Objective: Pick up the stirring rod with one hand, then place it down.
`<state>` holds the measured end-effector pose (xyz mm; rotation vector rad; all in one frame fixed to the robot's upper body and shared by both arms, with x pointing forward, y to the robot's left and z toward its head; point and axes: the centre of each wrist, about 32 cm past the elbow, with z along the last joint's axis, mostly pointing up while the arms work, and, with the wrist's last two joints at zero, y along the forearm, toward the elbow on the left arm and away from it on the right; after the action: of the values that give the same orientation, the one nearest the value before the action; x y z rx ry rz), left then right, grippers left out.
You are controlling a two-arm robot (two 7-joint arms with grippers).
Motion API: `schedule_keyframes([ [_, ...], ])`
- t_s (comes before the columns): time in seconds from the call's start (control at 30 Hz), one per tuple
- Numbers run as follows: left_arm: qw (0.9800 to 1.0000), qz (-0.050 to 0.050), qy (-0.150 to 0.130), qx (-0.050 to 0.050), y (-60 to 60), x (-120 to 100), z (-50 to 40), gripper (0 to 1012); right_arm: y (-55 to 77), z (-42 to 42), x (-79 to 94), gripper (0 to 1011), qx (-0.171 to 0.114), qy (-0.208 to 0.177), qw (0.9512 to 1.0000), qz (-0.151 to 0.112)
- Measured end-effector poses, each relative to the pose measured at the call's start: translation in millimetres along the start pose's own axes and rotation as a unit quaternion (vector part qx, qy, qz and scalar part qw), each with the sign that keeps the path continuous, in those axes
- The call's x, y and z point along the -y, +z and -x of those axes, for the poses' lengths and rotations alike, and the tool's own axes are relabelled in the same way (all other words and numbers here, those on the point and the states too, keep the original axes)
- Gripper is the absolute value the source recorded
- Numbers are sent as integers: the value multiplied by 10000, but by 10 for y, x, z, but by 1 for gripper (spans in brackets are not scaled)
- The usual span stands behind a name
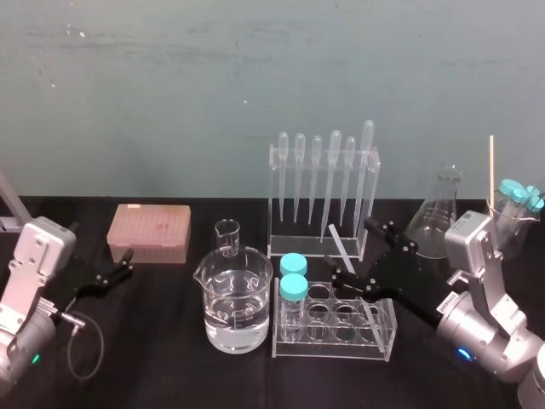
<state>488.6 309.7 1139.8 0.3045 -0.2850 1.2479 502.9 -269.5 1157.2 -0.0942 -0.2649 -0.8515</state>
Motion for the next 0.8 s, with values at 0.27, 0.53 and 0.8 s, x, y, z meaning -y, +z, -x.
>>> schedule_keyframes([
  [0.27,10000,0,0,0,0,0,0,1000,-65,-54,-61,1003,-505,228,9984,145],
  [0.53,10000,0,0,0,0,0,0,1000,-84,-87,-80,1003,-676,304,9970,213],
  [0.8,10000,0,0,0,0,0,0,1000,-82,-84,-80,1003,-670,307,9971,204],
])
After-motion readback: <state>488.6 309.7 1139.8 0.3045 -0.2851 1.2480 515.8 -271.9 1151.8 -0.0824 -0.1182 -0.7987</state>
